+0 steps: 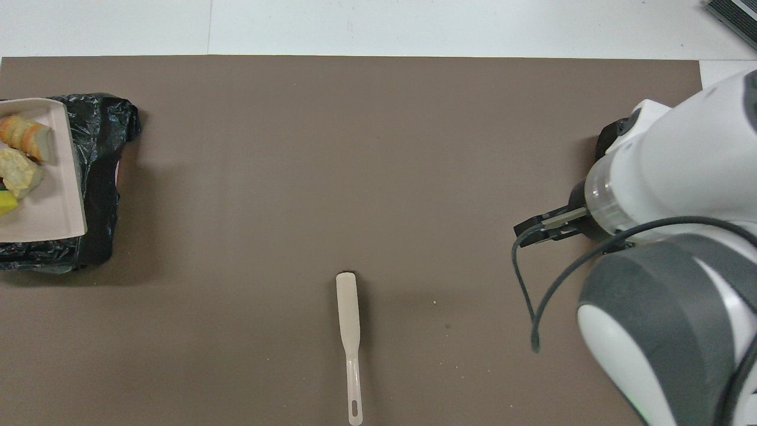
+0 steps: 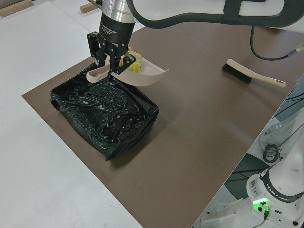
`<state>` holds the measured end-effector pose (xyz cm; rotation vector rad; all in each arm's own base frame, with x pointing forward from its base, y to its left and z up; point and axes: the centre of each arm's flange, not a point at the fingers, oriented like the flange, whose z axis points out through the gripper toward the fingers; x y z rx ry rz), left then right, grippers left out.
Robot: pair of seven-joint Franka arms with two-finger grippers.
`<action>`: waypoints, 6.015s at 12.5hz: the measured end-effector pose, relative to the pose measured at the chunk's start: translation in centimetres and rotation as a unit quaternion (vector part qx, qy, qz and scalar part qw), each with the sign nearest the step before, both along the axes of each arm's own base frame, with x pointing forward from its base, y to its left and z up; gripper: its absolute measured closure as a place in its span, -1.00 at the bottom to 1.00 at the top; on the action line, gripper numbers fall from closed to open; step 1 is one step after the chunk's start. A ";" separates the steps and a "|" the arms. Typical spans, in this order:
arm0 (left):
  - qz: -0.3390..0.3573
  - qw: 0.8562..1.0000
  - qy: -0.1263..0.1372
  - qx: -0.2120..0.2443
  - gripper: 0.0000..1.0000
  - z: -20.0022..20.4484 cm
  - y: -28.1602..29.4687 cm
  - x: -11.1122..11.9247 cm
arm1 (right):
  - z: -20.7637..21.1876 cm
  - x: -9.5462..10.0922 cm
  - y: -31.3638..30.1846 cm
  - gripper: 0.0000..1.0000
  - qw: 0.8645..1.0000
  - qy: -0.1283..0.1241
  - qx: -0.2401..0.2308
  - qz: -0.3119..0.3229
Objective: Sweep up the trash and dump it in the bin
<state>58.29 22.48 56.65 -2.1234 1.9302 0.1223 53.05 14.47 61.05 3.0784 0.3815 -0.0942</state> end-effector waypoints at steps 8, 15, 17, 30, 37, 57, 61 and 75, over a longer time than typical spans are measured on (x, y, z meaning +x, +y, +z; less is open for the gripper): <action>-0.067 0.981 0.028 0.179 0.37 -3.1 3.8 3.9 | 2.1 1.9 -15.0 -1.00 1.000 -0.012 0.006 -0.016; -0.084 0.946 0.026 0.311 0.37 -2.1 -0.4 5.8 | 3.8 -0.2 -15.6 -1.00 0.998 -0.012 0.008 -0.061; -0.091 0.937 0.026 0.336 0.37 -1.2 -1.2 5.9 | 3.9 -0.7 -15.4 -1.00 0.998 -0.011 0.009 -0.061; 0.003 0.963 0.022 0.269 0.37 1.2 -14.5 3.7 | 3.6 -1.2 -15.6 -1.00 0.998 -0.009 0.010 -0.064; 0.134 0.987 0.022 0.081 0.37 -5.1 -22.7 1.3 | 3.6 -1.2 -16.2 -1.00 0.997 -0.007 0.009 -0.070; 0.633 0.756 -0.037 -0.164 0.37 -13.5 -53.8 1.3 | 3.6 -1.3 -16.3 -1.00 0.997 -0.007 0.006 -0.080; 0.646 0.739 -0.020 -0.193 0.37 -14.0 -55.8 1.1 | 3.6 -1.3 -16.3 -1.00 0.997 -0.007 0.006 -0.080; 0.623 0.769 0.005 -0.144 0.37 -20.8 -60.3 -2.7 | 3.6 -1.3 -16.3 -1.00 0.997 -0.008 0.006 -0.080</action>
